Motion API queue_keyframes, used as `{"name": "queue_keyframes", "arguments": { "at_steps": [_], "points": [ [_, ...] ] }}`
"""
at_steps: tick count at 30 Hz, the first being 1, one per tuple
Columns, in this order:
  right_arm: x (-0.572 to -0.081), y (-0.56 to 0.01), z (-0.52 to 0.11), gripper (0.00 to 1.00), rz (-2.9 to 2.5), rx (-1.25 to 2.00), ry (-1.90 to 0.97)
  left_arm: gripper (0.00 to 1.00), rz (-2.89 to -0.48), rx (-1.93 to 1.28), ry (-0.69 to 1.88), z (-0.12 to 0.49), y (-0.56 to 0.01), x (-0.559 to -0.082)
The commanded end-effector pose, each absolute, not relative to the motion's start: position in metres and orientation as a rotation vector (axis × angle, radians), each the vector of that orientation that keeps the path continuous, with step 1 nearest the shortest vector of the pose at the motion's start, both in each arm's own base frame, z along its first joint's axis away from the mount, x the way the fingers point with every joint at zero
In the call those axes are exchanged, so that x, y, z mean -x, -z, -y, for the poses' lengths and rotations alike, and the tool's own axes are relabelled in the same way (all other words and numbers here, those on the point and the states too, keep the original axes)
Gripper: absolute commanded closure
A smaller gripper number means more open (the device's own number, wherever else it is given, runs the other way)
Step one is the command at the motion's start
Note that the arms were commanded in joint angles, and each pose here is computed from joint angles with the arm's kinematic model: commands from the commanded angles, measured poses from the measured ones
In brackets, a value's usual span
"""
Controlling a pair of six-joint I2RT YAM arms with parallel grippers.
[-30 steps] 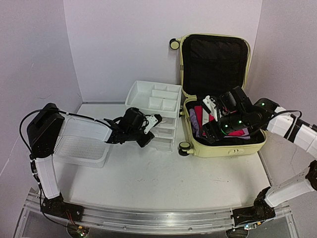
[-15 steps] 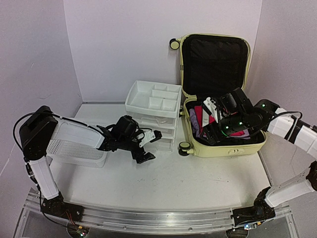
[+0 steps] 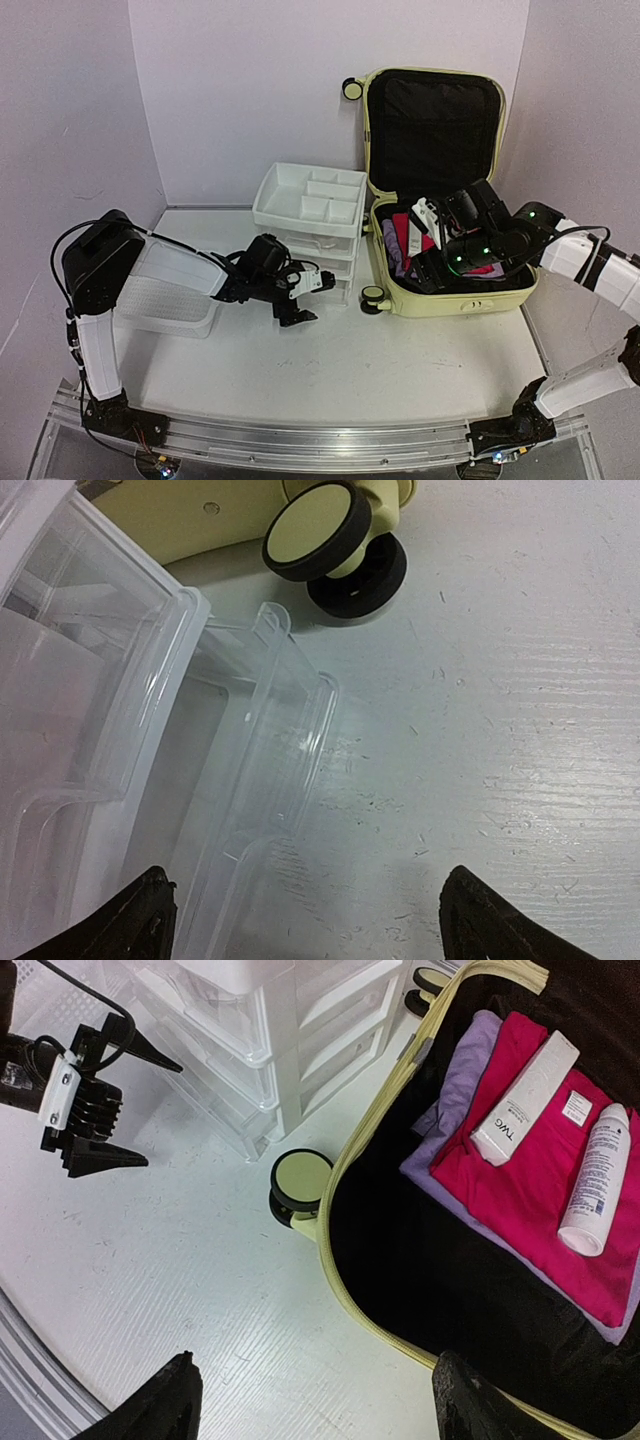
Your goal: Open, take out, and arrange the luggage
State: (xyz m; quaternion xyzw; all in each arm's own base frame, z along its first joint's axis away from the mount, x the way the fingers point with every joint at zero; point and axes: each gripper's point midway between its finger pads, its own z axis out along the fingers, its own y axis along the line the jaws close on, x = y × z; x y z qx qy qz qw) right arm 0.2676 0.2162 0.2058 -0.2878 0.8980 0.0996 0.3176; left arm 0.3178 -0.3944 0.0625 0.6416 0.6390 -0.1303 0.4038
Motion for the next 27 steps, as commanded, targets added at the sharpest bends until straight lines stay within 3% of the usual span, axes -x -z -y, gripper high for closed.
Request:
{"name": "queue_keyframes", "arguments": {
  "at_steps": [1,16,27],
  "points": [
    [-0.271,-0.225,-0.216,0.22,-2.304,0.716,-0.275,0.09,-1.553,-1.607,0.294,0.406,-0.072,-0.335],
    [-0.289,-0.213,-0.226,0.21,-2.335,0.705,-0.255,0.29,-1.671,-1.591,0.434,0.380,-0.071,-0.289],
    [-0.368,-0.199,-0.171,0.19,-2.455,0.217,-0.193,0.30,-1.757,-1.559,0.579,0.370,-0.073,-0.249]
  ]
}}
